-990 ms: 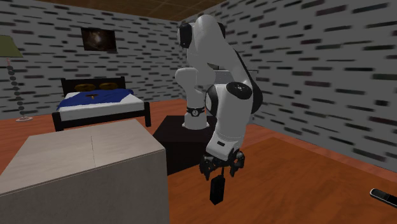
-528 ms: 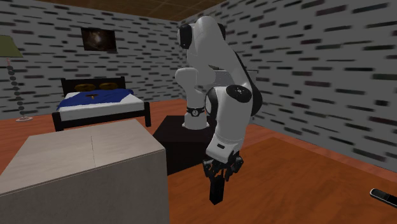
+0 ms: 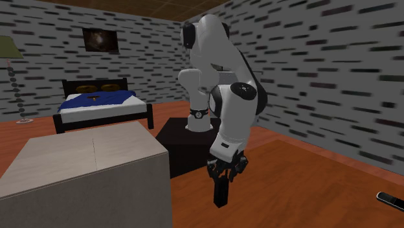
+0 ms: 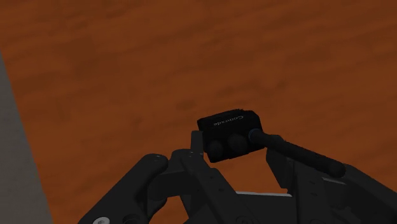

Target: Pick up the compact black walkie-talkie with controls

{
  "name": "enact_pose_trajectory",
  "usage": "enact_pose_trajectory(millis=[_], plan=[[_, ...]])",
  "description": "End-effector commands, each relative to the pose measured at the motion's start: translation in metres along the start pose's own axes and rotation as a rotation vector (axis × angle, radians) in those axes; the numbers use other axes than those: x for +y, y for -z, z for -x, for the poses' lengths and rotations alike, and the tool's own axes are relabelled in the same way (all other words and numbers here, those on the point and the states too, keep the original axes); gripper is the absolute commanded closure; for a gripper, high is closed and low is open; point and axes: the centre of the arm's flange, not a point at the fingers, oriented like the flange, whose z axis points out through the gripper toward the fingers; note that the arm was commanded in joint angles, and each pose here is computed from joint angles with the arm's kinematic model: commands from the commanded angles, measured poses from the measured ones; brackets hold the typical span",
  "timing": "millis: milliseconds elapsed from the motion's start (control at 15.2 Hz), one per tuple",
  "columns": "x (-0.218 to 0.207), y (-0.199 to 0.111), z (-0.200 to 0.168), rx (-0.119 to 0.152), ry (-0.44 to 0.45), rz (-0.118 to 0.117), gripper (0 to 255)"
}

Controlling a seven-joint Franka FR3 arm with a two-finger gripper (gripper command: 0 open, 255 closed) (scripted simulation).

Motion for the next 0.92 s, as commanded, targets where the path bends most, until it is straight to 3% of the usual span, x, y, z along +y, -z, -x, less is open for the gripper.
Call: enact_pose_trajectory(millis=[0,858], plan=[[0.000,0.009,0.003,0.000,0.000,0.000,255],[0.001,0.066,0.019,0.000,0.000,0.000,255]])
